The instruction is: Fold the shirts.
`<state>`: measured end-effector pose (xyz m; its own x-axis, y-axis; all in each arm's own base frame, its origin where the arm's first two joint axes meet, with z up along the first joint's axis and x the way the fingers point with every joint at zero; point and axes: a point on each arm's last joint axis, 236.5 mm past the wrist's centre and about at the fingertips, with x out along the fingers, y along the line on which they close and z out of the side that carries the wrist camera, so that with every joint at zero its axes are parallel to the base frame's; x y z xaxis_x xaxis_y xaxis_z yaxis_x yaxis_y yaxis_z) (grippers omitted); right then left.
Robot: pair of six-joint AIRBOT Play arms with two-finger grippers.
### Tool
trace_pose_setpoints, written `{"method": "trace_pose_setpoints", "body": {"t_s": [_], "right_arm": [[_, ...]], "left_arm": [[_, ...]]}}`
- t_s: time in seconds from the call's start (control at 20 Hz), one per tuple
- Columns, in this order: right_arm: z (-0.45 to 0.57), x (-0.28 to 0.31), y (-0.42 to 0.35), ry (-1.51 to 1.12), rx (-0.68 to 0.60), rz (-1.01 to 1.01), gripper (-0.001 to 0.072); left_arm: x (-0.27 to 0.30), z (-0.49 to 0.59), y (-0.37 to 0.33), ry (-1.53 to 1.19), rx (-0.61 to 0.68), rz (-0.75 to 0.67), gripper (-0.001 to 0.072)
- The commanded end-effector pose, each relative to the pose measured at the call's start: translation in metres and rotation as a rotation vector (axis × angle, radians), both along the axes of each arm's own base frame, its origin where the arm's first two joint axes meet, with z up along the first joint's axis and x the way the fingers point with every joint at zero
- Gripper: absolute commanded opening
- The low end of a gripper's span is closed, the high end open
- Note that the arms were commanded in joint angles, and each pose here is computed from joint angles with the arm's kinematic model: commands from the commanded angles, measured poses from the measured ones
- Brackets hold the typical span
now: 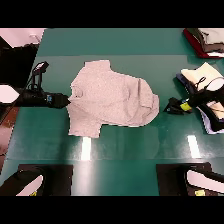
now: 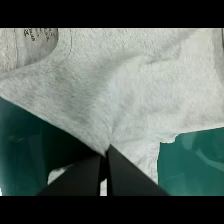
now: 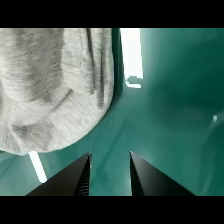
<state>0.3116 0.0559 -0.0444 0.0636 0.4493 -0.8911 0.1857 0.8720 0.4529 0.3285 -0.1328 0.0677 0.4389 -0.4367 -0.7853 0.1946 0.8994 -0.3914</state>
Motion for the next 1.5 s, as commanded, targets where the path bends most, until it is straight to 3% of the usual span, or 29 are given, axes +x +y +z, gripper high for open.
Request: {"method": "trace_pose_setpoints", "body": {"t_s": [0.0, 0.5, 0.6, 0.65, 1.0, 1.25, 1.3, 1.35, 1.4, 1.45], "right_arm": [[-0.017, 0.004, 0.014, -0.040, 0.070, -0.086, 0.0278], [-0.039, 0.019, 0.043, -0.086, 0.047, -0.055, 0.0274], [-0.040, 0.019, 0.041, -0.090, 0.032, -0.043, 0.0069], [-0.039, 0.014, 0.037, -0.086, 0.011, -0.020, 0.0014], [0.048, -0.043, 0.013, -0.147, -0.052, 0.068, 0.0012], [0.069, -0.078, 0.031, -0.206, -0.055, 0.099, 0.0015], [0.068, -0.085, 0.037, -0.209, -0.051, 0.122, 0.0046], [0.067, -0.090, 0.041, -0.215, -0.052, 0.142, 0.0297], [0.067, -0.093, 0.042, -0.220, -0.052, 0.149, 0.0466], [0.069, -0.095, 0.042, -0.227, -0.053, 0.145, 0.0465]], "left_arm": [[-0.001, 0.005, 0.000, -0.001, 0.009, -0.010, 0.0023], [-0.005, 0.003, -0.001, 0.015, 0.007, -0.018, 0.0023], [-0.008, 0.001, -0.001, 0.030, 0.010, -0.026, 0.0023], [-0.009, 0.001, 0.000, 0.030, 0.012, -0.026, 0.0023], [0.022, 0.088, 0.051, -0.182, 0.272, -0.013, 0.0023], [0.014, 0.080, 0.053, -0.125, 0.289, -0.030, 0.0023], [0.011, 0.078, 0.053, -0.112, 0.291, -0.035, 0.0023], [0.008, 0.076, 0.053, -0.099, 0.294, -0.040, 0.0023], [0.005, 0.074, 0.053, -0.087, 0.296, -0.044, 0.0023], [0.003, 0.073, 0.053, -0.077, 0.296, -0.047, 0.0023]]}}
